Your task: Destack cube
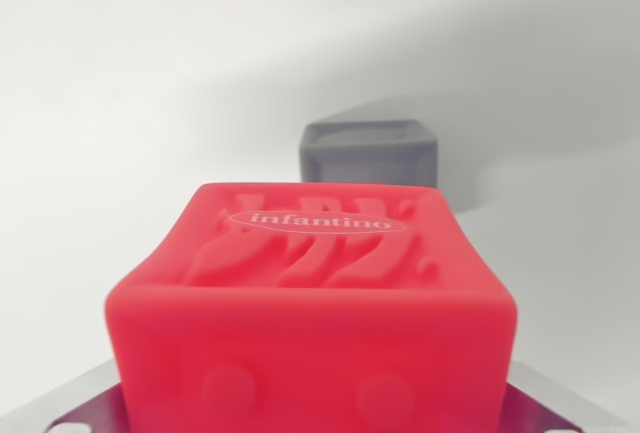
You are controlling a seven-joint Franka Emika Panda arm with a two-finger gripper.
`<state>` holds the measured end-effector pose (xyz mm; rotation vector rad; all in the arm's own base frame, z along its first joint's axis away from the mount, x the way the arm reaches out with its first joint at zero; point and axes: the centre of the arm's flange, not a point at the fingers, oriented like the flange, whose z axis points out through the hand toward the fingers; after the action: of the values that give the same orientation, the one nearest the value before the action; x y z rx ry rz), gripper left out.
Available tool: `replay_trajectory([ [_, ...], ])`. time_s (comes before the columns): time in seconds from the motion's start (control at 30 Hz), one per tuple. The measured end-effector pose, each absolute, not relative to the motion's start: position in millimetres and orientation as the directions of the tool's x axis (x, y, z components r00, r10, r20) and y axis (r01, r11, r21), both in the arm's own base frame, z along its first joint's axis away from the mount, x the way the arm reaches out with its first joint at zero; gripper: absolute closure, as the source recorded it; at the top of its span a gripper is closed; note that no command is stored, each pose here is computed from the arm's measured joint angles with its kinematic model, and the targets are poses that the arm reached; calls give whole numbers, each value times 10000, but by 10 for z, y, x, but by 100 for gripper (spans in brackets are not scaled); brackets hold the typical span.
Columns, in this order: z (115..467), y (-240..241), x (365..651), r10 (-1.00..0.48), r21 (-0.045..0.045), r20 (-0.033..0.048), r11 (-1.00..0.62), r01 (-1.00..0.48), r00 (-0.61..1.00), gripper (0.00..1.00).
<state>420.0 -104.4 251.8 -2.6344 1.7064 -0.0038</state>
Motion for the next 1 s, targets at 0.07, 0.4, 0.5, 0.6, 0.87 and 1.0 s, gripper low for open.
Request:
replay_trajectory([
  [0.07, 2577, -1045, 4198, -9127, -37, 3, -4086, -9127, 4086, 100],
  [0.4, 2876, -1044, 4195, -9131, -56, -8, -4076, -9131, 4076, 100],
  [0.5, 2912, -1040, 4211, -9104, -97, 21, -4137, -9104, 4137, 100],
  [0.6, 2871, -1010, 4251, -8999, -19, -3, -4360, -8999, 4360, 100],
  [0.87, 2814, -912, 4360, -8666, 43, -9, -4990, -8666, 4990, 100],
  [1.0, 2790, -866, 4415, -8491, 41, -7, -5282, -8491, 5283, 100],
])
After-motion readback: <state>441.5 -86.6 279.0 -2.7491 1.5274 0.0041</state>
